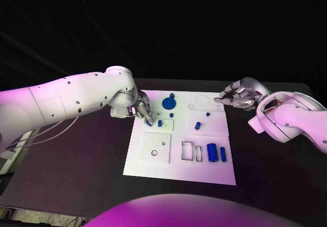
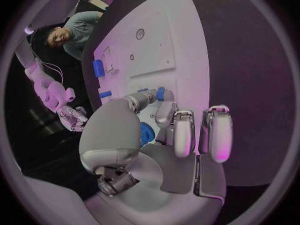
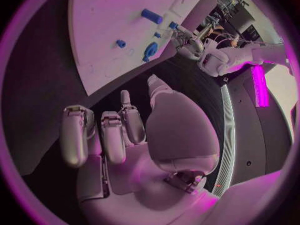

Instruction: Assemble the parts on the task board

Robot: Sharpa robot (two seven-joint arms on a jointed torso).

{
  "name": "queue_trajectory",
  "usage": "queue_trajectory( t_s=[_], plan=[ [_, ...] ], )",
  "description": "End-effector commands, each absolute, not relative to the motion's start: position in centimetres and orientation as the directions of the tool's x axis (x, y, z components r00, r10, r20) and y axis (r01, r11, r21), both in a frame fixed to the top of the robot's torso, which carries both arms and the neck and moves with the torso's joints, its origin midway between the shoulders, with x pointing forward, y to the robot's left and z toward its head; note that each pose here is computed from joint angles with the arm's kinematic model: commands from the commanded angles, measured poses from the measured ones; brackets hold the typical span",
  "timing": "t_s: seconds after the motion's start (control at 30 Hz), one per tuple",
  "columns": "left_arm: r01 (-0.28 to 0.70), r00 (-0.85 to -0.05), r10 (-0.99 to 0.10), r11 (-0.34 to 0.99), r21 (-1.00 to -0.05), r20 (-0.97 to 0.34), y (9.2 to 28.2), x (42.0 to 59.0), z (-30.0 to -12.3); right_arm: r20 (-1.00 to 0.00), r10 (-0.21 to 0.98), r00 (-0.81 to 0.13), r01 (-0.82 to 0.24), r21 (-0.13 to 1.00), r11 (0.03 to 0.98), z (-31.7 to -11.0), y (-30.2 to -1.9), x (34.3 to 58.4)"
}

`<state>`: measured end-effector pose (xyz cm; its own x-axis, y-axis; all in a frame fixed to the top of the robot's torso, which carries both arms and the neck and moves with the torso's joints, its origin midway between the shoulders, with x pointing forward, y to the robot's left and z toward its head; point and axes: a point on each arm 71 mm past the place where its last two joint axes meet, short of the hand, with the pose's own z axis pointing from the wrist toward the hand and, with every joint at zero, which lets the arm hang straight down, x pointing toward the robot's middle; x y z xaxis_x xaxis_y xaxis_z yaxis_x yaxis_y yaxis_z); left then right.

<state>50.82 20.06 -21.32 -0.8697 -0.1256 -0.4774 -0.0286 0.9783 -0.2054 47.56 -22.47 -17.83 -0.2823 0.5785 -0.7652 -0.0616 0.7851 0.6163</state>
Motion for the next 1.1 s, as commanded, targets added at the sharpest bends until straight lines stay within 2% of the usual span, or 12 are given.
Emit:
queue_trajectory(
  t_s=[0.03,1.1],
  plan=[
    [-0.022,-0.863,-0.124,0.978,-0.210,-0.489,19.83,50.81,-21.32,-0.771,0.566,-0.293,-0.073,0.608,0.791,-17.91,-22.32,47.52],
    [-0.004,-0.885,-0.107,0.975,-0.223,-0.453,19.33,50.54,-21.49,-0.771,0.565,-0.294,-0.071,0.607,0.791,-17.98,-22.31,47.52]
  ],
)
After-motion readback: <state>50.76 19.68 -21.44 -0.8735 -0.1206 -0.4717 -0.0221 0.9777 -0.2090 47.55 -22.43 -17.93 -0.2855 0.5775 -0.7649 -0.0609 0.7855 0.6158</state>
